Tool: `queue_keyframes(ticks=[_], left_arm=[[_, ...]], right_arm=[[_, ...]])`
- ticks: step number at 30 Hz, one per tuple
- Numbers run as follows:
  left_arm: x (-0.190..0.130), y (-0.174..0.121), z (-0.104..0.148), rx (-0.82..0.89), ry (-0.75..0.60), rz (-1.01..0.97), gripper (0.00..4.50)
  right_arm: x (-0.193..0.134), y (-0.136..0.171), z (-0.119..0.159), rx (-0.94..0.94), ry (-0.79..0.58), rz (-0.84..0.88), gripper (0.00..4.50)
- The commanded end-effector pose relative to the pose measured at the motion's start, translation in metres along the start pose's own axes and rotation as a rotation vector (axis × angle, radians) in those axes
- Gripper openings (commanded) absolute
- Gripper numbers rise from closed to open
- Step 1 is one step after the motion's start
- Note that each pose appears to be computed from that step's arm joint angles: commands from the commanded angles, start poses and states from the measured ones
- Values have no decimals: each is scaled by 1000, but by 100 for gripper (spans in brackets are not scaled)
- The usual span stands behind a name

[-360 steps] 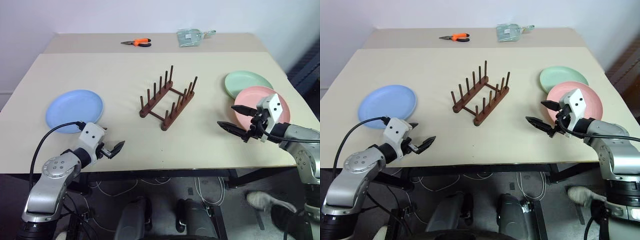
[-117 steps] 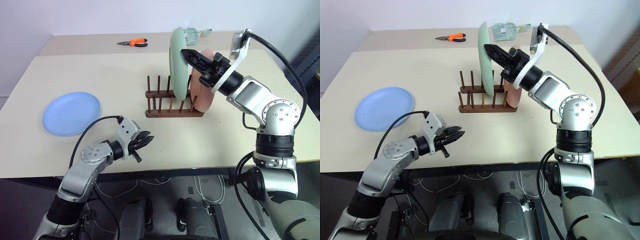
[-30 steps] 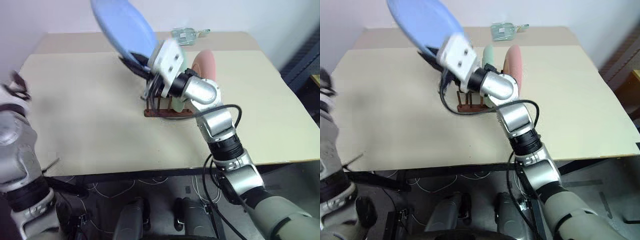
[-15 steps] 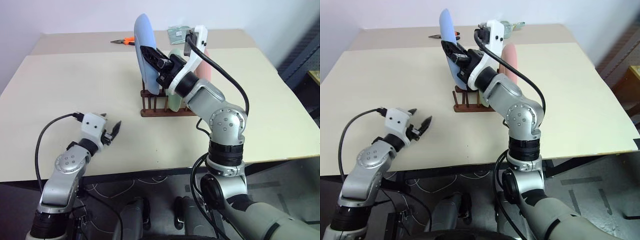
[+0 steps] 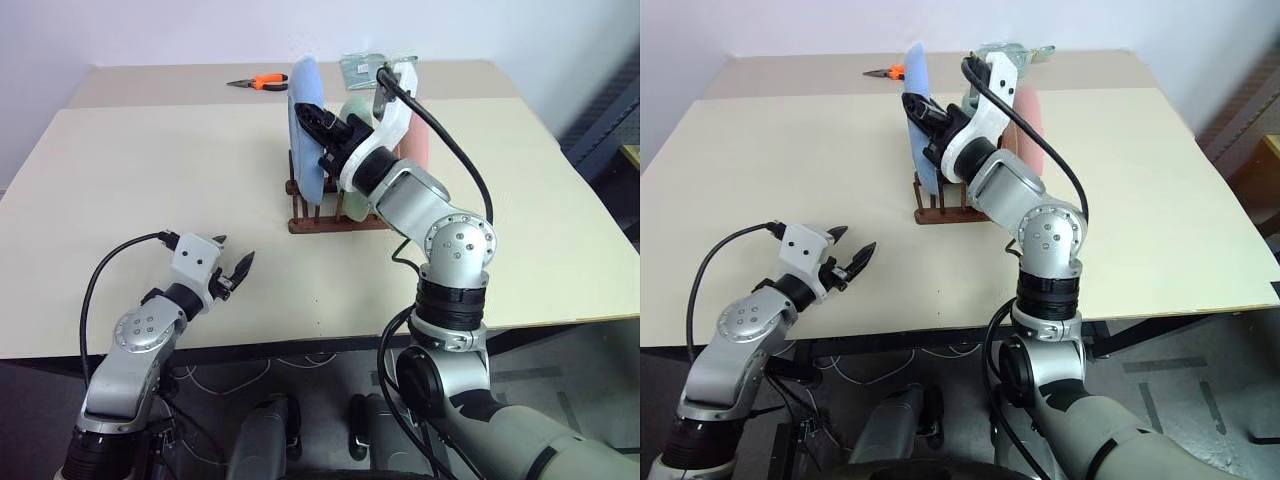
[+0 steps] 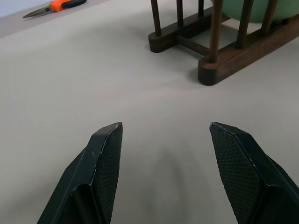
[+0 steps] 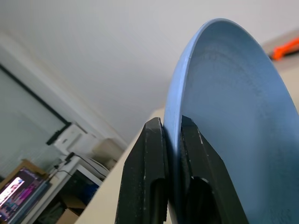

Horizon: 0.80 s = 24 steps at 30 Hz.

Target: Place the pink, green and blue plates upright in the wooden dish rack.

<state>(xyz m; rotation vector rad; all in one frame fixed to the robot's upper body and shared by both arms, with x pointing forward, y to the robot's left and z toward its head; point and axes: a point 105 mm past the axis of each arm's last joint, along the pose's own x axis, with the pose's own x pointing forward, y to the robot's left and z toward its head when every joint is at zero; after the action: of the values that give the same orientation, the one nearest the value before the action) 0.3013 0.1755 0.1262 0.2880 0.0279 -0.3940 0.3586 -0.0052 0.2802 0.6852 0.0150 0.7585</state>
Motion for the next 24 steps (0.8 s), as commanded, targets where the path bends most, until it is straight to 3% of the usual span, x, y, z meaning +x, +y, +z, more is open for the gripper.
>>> queue_keyframes(ticks=[1,2,4,7,11,14,20,24], left_arm=[[0,-1,13,22,-44,-1,308],[0,-2,13,13,-46,-7,308],[-1,-5,14,-3,-50,-27,360],[-2,-6,15,-7,-46,-31,450],[-3,-2,16,-16,-46,3,450],[-6,5,16,-14,-39,27,450],[-10,18,4,-22,3,37,450],[3,9,1,-51,-4,-13,450]], right_arm=[[6,13,7,-21,-7,46,77],[8,14,8,-44,-6,55,108],[10,18,11,-141,-8,76,201],[9,31,11,-501,-4,138,354],[-13,32,3,-1055,45,260,354],[-46,26,20,-1184,39,336,354],[-129,-24,85,-934,54,178,354],[-137,-27,79,-915,52,165,354]])
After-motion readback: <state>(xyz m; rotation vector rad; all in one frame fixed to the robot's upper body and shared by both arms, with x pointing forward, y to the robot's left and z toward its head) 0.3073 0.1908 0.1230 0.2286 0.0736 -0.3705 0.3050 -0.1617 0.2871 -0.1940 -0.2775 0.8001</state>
